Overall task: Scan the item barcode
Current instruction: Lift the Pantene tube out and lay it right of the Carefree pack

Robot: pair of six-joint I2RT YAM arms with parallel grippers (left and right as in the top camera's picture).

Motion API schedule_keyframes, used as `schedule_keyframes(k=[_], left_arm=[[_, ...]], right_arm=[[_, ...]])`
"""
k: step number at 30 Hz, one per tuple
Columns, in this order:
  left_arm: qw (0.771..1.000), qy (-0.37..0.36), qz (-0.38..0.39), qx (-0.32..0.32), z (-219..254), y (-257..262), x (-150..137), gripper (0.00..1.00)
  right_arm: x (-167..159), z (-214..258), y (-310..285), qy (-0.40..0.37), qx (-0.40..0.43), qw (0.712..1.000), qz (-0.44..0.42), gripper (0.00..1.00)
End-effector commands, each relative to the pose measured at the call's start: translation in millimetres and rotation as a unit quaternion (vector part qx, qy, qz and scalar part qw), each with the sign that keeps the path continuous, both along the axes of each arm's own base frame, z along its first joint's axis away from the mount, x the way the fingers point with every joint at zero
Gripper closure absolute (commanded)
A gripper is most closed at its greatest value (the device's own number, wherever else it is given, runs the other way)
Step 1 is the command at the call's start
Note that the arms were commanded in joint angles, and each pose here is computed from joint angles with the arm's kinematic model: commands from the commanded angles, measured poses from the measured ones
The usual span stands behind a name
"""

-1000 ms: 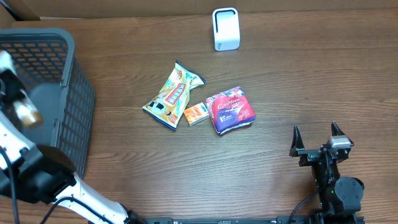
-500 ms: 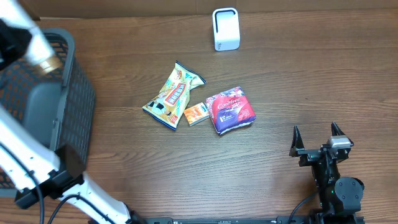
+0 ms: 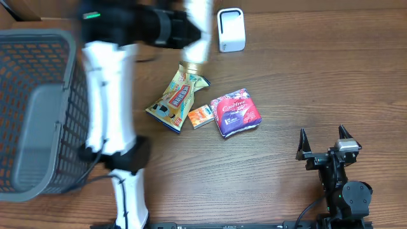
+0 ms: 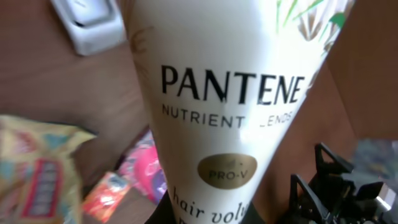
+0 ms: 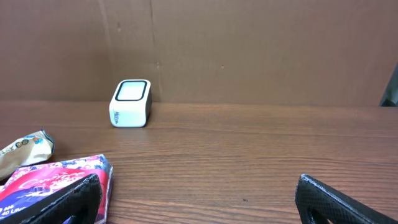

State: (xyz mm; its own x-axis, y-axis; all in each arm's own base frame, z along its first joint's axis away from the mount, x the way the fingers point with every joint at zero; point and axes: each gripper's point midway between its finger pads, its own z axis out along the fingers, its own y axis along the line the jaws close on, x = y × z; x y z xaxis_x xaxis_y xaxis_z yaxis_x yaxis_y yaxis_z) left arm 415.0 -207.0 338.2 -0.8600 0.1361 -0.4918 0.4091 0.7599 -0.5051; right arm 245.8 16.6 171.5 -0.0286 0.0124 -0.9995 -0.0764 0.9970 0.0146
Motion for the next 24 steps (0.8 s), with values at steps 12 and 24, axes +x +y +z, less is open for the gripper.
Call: schedule_keyframes(k=[12,24], left_arm=[[0.979,0.178,-0.086,0.038,-192,-180,-16,0.96],[0.97,0.163,-0.036,0.176,-247,-175,-25,0.88]], right_arm=[[0,-2,-2,-0.002,-0.002,1.0,-0.006,0.0],[0,-2,-2,-0.002,-0.002,1.0,-0.006,0.0]])
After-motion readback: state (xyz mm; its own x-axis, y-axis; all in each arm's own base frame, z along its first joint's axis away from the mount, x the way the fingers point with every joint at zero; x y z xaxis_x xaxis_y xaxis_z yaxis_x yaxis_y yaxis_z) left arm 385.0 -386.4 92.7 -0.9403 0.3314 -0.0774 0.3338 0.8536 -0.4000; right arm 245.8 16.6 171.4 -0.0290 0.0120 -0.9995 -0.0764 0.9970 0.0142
